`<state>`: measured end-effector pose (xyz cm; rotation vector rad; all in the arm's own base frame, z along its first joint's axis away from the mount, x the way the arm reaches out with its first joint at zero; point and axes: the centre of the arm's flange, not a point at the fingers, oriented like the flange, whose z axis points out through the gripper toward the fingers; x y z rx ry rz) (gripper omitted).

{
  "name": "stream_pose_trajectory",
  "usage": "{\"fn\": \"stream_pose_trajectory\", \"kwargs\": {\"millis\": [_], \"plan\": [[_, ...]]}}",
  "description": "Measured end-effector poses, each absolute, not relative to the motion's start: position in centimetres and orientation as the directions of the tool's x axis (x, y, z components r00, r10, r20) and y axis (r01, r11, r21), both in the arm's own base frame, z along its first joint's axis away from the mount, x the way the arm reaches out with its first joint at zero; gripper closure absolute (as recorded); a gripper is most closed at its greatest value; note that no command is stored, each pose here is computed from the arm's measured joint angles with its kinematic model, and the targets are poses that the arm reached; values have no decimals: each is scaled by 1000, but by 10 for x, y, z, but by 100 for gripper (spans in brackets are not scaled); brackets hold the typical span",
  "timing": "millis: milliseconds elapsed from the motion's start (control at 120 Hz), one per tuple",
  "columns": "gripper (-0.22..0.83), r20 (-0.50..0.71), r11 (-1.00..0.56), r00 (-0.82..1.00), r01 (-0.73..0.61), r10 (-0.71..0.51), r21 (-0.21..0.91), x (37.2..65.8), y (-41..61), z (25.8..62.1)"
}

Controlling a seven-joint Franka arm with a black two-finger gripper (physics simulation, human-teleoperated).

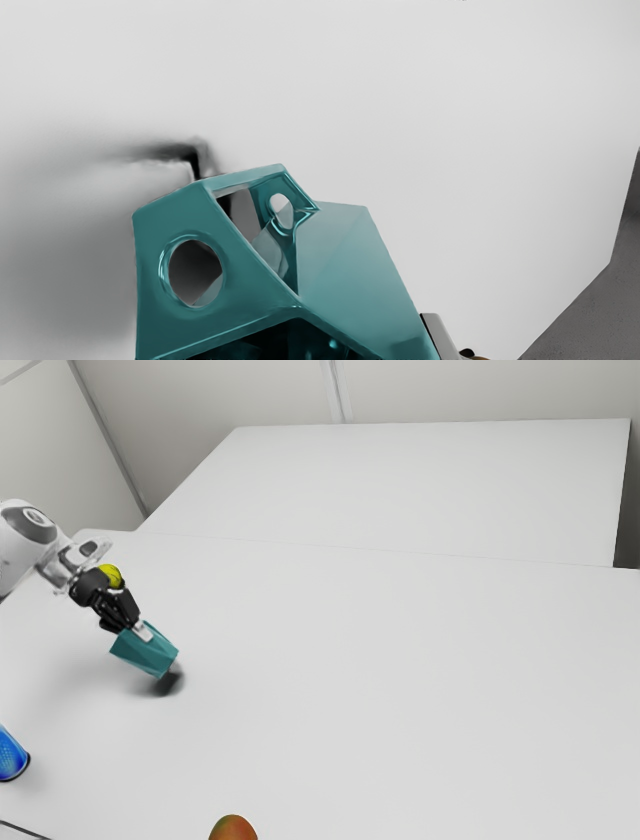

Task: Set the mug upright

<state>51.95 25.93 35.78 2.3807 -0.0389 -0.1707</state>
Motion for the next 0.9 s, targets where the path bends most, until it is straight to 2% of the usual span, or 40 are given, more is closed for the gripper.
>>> {"fn": "stream_pose_trajectory", "kwargs": {"millis": [242, 375, 642, 900], "plan": [[78, -52, -839, 987, -100, -151, 535, 523, 178, 389], [79, -46, -895, 979, -160, -197, 416, 527, 135, 384], [79, -8, -954, 982, -180, -188, 238, 526, 95, 386], [79, -33, -977, 987, -148, -155, 156, 513, 67, 381]]}}
